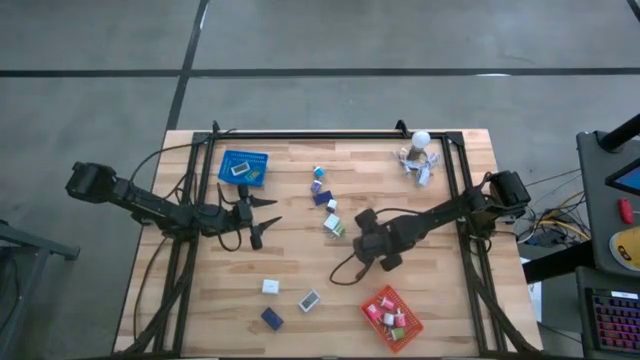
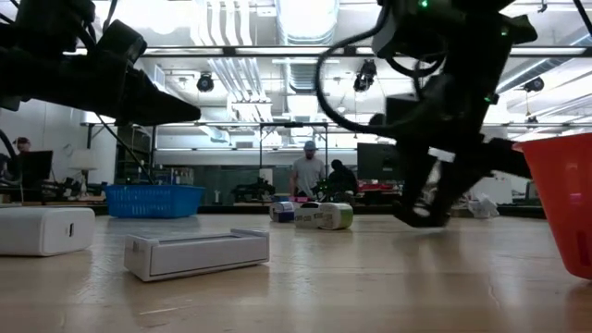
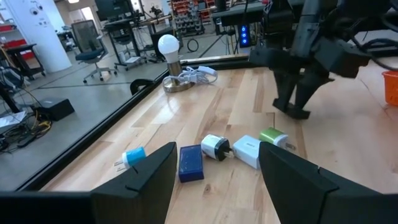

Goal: Pick & Place Office items
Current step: Put the black digital clock into the blue bin

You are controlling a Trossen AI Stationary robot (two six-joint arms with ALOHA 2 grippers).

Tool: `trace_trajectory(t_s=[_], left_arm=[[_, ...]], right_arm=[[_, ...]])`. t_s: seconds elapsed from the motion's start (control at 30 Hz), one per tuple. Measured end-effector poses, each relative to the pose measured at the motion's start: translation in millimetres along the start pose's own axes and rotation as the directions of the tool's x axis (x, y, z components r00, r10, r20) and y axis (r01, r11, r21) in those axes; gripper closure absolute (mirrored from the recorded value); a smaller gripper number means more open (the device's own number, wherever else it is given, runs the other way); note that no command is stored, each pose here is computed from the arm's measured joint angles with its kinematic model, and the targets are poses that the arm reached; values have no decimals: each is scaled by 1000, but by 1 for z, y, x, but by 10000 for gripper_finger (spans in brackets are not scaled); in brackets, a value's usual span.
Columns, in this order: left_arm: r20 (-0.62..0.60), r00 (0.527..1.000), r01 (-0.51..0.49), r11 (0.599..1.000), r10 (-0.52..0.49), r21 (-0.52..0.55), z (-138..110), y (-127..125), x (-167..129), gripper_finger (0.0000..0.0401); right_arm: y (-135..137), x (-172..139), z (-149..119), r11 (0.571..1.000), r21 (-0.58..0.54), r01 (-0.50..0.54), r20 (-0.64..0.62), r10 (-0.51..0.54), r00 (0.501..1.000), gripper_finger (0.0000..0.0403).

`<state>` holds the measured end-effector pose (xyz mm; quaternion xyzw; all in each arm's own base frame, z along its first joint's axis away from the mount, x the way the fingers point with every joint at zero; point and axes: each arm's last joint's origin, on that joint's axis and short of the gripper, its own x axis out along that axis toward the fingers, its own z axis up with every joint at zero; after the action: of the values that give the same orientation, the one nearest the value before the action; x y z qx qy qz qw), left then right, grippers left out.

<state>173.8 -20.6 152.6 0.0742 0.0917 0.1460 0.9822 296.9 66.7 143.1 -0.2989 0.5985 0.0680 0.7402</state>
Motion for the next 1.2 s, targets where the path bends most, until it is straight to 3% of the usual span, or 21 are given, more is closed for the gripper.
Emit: trace_trajectory(t_s=[0.2,0.53,0.87,1.1,1.2], left_arm=[[19,1000,4,999,-3,-45,2,0,0,169],[62,998,14,990,-6,-137,7,0,0,169],[115,993,30,962,1,-273,22,-1,4,169],[158,987,34,937,22,-347,38,1,10,169],[156,986,10,923,54,-385,40,7,13,169]], right_arm=[[-11,-4,10,986,76,148,38,-151,988,281],[-32,-19,27,922,148,357,77,-371,925,281],[-69,-36,42,775,232,588,67,-616,785,281],[-97,-44,50,693,301,655,124,-709,694,281],[-104,-41,50,680,284,675,124,-725,678,281]])
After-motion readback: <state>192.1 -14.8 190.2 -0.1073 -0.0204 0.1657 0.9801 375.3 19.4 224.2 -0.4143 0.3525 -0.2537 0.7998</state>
